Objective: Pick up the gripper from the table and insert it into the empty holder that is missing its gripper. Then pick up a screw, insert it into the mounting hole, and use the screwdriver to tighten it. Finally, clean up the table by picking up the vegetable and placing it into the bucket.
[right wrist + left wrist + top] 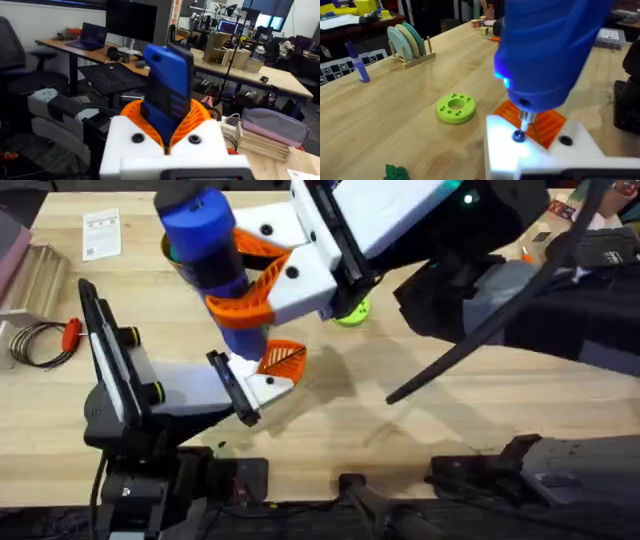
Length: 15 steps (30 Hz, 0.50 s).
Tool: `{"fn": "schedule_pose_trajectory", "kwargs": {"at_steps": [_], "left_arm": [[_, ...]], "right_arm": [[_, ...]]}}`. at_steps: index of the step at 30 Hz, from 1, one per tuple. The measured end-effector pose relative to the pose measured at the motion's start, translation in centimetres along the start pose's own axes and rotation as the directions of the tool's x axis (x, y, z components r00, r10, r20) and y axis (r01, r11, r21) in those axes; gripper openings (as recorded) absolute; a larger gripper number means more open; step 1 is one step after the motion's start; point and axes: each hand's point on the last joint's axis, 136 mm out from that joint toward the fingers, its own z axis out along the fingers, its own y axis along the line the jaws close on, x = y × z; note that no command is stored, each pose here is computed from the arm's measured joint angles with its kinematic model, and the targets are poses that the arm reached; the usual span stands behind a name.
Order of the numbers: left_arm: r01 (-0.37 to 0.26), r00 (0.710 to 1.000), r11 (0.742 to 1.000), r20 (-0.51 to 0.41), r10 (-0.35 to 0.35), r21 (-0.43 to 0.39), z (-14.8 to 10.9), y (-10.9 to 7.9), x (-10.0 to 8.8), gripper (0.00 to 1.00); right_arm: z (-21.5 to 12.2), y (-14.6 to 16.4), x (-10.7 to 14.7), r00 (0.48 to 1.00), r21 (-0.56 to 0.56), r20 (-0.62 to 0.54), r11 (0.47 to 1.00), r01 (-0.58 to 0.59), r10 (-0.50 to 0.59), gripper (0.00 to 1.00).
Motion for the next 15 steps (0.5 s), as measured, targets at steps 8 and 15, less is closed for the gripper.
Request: {"fn": "schedule_pose_trajectory", "kwargs": {"at_steps": [8,15], "left_arm": [[0.000,1.000,1.000,0.000,0.000,0.000,0.00,0.00,0.00,0.005],[0.000,1.000,1.000,0.000,0.000,0.000,0.00,0.00,0.00,0.005]], "right_arm": [[0.00,-0.05,0.19,1.000,0.001,-0.005,1.000,-0.012,0.012,0.024],[0.00,-0.06,0.20,1.000,0.002,-0.005,1.000,-0.009,0.009,0.024]]}}
